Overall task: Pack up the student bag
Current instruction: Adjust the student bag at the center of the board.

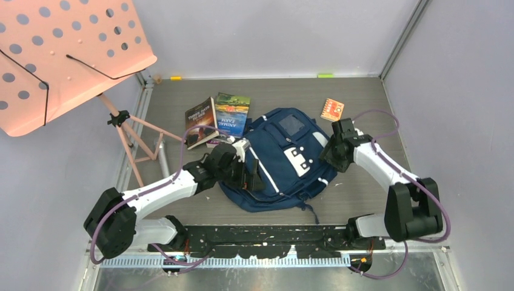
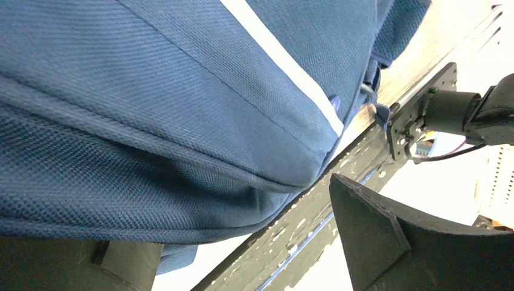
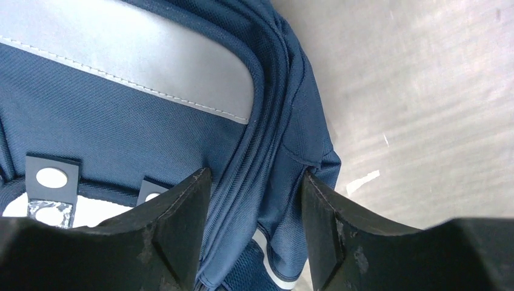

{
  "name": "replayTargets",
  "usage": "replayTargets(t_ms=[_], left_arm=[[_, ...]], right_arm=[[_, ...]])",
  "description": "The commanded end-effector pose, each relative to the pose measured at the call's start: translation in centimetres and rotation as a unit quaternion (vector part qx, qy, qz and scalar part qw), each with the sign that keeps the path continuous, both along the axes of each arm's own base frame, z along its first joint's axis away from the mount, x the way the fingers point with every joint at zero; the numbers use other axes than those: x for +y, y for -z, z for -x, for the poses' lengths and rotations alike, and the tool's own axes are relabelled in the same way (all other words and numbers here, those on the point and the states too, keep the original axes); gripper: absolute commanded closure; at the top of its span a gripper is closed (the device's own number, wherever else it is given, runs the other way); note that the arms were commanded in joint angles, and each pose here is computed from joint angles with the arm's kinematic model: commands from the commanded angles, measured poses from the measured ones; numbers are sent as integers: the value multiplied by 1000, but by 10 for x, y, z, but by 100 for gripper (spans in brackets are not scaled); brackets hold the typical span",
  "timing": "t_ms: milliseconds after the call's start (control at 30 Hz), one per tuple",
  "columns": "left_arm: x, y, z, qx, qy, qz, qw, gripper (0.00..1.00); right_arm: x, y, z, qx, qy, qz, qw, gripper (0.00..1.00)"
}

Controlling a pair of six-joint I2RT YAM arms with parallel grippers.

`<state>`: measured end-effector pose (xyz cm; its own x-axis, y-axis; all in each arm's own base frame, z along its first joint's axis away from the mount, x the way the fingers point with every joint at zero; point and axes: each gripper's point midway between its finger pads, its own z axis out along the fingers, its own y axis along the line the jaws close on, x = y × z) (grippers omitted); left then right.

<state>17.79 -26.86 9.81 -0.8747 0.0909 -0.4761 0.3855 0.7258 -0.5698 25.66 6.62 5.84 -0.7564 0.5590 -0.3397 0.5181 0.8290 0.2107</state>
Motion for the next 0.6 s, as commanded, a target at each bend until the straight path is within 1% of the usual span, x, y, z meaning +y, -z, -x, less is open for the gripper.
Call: replayTargets(t_ms=[0,100,133,167,200,267,300,333,367,433,500,567], left_arm=[[-38,-43,-20,-61,-22,106,992,0],[-36,-50,-24,-78,-28,103,991,0],[-32,-53,-26,-86,-32,92,991,0],[-24,-51,-26,-87,-39,73,993,0],[-14,-50,-25,-88,-48,49,994,0],[10,-45,-25,-89,-71,-10,993,0],[22,-44,-21,-87,-74,-37,993,0],[33,-43,-18,-88,-77,-61,991,0],[43,-44,-14,-86,-73,-78,991,0],[62,-46,-8,-85,-71,-100,989,0],[76,-52,-6,-79,-70,-98,990,0],[90,-59,-10,-67,-84,-89,990,0]], right_arm=[[18,-35,-74,-106,-58,-22,992,41],[9,-38,-86,-102,-61,-11,993,38],[1,-43,-88,-101,-54,1,993,33],[-9,-43,-83,-89,-44,21,995,30],[-15,-50,-86,-93,-38,34,994,24],[-32,-64,-78,-89,-27,73,993,18],[-39,-67,-71,-80,-24,91,992,17],[-42,-79,-70,-92,-28,99,990,15],[-44,-82,-64,-88,-31,105,990,15],[-41,-99,-60,-107,-45,99,988,15],[-27,-116,-58,-136,-76,76,985,15],[-6,-132,-58,-170,-116,63,977,15]])
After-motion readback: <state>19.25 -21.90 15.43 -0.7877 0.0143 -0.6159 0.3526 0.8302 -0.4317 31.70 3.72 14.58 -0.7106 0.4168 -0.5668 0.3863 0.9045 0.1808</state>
